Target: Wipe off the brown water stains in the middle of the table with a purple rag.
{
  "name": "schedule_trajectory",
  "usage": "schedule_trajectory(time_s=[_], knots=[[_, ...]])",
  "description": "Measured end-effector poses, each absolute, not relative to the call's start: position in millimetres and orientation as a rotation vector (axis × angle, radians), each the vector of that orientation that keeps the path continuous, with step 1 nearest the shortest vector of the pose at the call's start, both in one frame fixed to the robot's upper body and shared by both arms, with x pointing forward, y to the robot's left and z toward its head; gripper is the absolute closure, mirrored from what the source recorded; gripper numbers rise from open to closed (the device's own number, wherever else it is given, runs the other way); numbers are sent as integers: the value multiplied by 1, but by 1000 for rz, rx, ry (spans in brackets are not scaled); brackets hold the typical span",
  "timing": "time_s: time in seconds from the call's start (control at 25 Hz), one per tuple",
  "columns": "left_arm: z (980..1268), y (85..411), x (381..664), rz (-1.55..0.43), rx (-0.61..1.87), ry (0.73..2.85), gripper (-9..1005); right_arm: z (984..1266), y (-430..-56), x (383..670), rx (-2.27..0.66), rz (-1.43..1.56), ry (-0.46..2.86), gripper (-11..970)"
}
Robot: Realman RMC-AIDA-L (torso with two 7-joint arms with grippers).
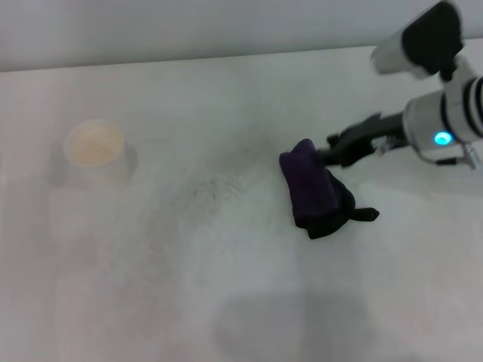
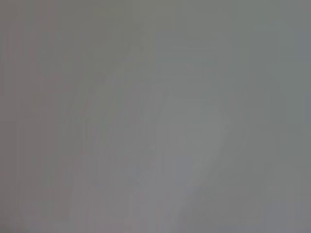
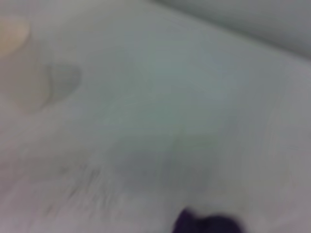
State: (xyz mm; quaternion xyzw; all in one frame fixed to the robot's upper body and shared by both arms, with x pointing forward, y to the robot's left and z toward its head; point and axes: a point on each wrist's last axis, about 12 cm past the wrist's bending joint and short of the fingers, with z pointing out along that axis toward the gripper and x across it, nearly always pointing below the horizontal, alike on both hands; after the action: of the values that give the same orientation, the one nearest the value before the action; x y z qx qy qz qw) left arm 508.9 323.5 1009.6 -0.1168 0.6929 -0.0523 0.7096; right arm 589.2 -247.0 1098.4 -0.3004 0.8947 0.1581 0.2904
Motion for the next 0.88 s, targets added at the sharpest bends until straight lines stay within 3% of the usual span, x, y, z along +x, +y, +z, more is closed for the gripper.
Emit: schedule_trajectory(time_s=[0.12, 0.44, 0.88], knots=[[1009, 324, 508, -114, -260, 1539, 112, 1111, -255, 592, -765, 403, 2319, 516], [1010, 324, 508, -115, -259, 1528, 112, 1125, -275, 593, -627, 457, 1957, 501], [1013, 323, 511, -125, -258, 1518, 112, 1093, -326, 575, -236, 451, 1534, 481]])
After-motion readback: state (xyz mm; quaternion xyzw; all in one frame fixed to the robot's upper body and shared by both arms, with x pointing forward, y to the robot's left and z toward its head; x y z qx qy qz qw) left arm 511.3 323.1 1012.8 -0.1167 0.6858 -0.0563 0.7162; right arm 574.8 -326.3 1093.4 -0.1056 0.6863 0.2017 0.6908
